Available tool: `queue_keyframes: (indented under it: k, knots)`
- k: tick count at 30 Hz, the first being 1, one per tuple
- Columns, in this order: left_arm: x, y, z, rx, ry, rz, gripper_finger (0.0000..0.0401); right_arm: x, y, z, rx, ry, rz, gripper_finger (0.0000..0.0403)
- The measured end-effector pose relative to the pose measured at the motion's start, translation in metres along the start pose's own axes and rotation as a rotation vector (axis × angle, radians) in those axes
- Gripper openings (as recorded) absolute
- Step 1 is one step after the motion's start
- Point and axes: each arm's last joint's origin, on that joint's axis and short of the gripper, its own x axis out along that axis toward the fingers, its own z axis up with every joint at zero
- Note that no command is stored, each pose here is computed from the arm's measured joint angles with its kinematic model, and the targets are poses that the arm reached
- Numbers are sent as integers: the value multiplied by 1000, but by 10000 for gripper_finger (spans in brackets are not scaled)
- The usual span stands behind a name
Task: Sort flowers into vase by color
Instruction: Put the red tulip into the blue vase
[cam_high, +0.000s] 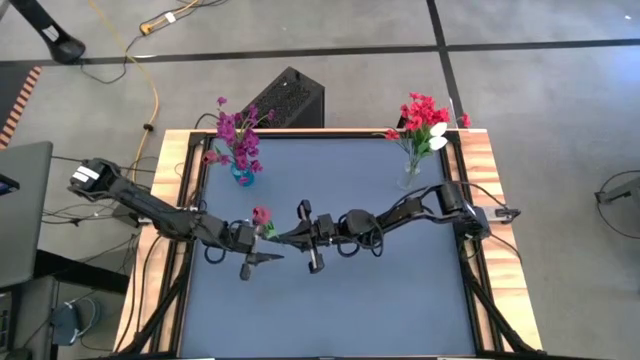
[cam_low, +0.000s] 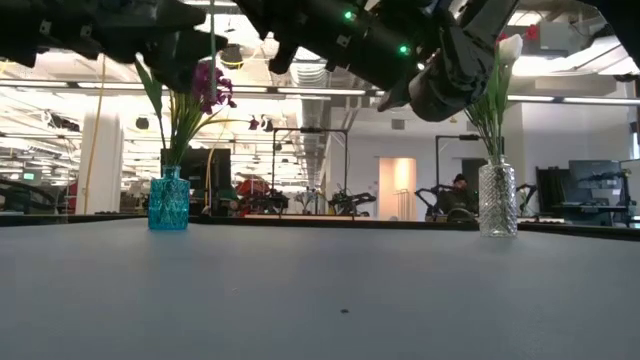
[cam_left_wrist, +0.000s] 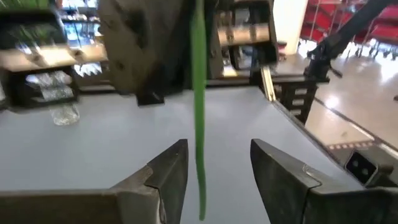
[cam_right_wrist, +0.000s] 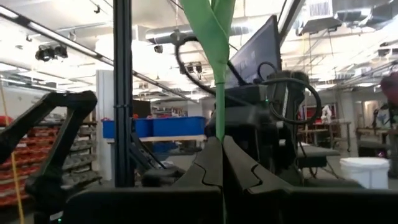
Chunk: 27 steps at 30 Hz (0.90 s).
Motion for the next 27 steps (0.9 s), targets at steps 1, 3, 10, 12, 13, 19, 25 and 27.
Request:
queue_keyframes:
  k: [1, 3, 10, 12, 13, 19, 25, 27]
  knots:
    - [-1, 0, 2, -2, -10, 0, 160, -2, 1, 0, -10, -6, -5, 18]
    - [-4, 1, 4, -1, -7, 0, 153, -4, 3, 1, -18, -25, -18, 18]
    - [-7, 3, 6, 9, -3, 69, 133, -5, 2, 2, -19, -40, -84, 18]
    - [-6, 3, 5, 10, 0, 72, 131, -5, 2, 2, -18, -43, -115, 18]
    - [-6, 3, 4, 10, 2, 72, 130, -5, 2, 2, -17, -44, -127, 18]
    - [-6, 6, 5, 7, -8, 134, 130, -5, 1, 2, -17, -44, -141, 18]
    - [-5, 12, 7, -9, -33, 205, 130, -5, 1, 2, -17, -46, -142, 18]
    - [-5, 14, 8, -14, -43, 208, 130, -5, 1, 3, -17, -53, -142, 18]
